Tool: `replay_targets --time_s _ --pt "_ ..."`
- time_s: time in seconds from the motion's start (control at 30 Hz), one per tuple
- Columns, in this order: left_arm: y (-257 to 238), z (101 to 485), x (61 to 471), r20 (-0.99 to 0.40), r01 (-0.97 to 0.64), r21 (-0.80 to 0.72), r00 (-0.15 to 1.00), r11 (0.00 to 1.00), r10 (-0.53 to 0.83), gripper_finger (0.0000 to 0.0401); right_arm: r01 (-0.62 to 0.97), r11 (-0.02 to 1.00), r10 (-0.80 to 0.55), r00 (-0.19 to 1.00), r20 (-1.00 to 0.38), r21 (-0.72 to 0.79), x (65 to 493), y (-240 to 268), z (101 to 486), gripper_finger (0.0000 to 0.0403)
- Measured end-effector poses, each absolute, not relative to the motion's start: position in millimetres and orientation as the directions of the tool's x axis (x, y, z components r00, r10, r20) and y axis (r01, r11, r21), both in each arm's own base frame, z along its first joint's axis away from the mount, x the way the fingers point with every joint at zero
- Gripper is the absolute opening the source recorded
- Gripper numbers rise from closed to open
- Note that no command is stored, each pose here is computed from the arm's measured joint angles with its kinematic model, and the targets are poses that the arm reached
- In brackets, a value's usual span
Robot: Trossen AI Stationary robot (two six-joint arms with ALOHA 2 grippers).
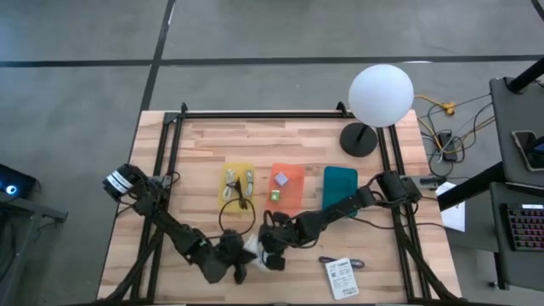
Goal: Pick and place items into bin
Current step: Put the top white card reader box into the blue bin
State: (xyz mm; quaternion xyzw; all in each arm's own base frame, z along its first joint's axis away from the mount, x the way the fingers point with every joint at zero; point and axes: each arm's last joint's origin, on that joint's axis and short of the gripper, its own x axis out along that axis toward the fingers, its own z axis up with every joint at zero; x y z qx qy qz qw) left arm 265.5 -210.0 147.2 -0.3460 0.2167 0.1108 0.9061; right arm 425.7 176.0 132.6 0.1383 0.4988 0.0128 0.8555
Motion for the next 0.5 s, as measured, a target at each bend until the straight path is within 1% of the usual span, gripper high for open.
replay_targets --time_s 0.1,0.27,0.33,0.5 --pt "-206 151 272 -0.451 -0.363 -0.569 0.888 0.738 0.089 0.0011 0.07 0.964 0.194 0.478 -0.856 0.258 423 180 132 0.0074" --pt "-207 164 279 -0.449 -0.305 -0.557 0.893 0.773 0.029 0.0011 0.043 0.969 0.194 0.471 -0.86 0.242 422 179 132 0.0069" --pt "-207 163 278 -0.478 -0.312 -0.527 0.878 0.79 0.028 0.0011 0.054 0.97 0.184 0.467 -0.865 0.235 421 179 132 0.0068" --pt "-213 161 266 -0.562 -0.292 -0.496 0.826 0.818 -0.045 0.0011 0.065 0.971 0.174 0.468 -0.866 0.231 421 178 133 0.0068"
